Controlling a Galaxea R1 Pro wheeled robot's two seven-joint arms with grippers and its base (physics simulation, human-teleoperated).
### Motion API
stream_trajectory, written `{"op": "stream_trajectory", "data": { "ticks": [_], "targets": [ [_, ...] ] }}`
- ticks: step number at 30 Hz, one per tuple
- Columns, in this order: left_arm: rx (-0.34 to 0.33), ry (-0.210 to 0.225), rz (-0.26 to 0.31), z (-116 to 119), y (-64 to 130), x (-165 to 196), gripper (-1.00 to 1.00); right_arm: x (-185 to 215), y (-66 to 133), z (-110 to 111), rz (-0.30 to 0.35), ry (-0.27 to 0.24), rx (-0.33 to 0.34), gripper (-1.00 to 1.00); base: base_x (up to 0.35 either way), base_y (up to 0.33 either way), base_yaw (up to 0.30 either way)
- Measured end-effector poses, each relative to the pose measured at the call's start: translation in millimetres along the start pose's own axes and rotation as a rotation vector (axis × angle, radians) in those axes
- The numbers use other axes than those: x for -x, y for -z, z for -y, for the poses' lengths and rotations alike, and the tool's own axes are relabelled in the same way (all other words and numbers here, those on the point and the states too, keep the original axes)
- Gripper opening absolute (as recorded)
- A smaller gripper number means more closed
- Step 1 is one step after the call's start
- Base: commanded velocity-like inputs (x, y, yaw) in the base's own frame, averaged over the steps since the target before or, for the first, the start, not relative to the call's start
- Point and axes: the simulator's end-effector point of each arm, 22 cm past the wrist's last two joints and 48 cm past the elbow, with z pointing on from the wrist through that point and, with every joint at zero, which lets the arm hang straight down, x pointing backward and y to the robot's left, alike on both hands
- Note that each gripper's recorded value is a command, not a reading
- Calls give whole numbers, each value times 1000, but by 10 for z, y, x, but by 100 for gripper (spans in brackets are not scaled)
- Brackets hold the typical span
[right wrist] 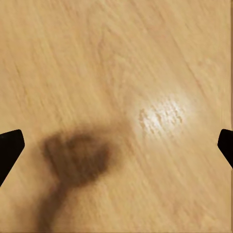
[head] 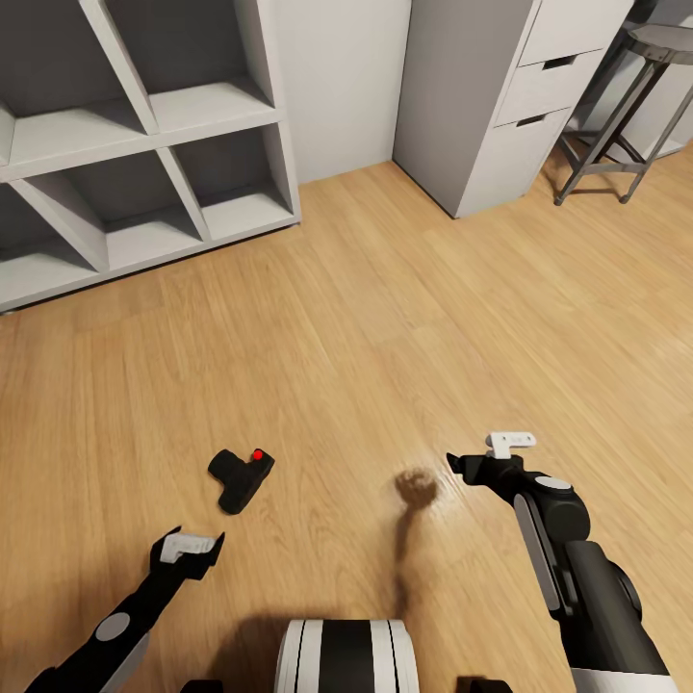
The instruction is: Attach the digital camera to the camera tripod in the bedroom.
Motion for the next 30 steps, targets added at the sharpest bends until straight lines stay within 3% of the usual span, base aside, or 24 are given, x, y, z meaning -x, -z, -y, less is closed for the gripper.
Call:
{"op": "stream_trajectory", "data": {
  "ticks": [16,30],
  "targets": [
    [5,15,-64,-20,-34,-340,100,-261,-196,31,-53,1,-11,100,0,0,0],
    [1,13,-67,-7,-50,-373,100,-324,-239,60,-65,12,-24,100,0,0,0]
  ]
}}
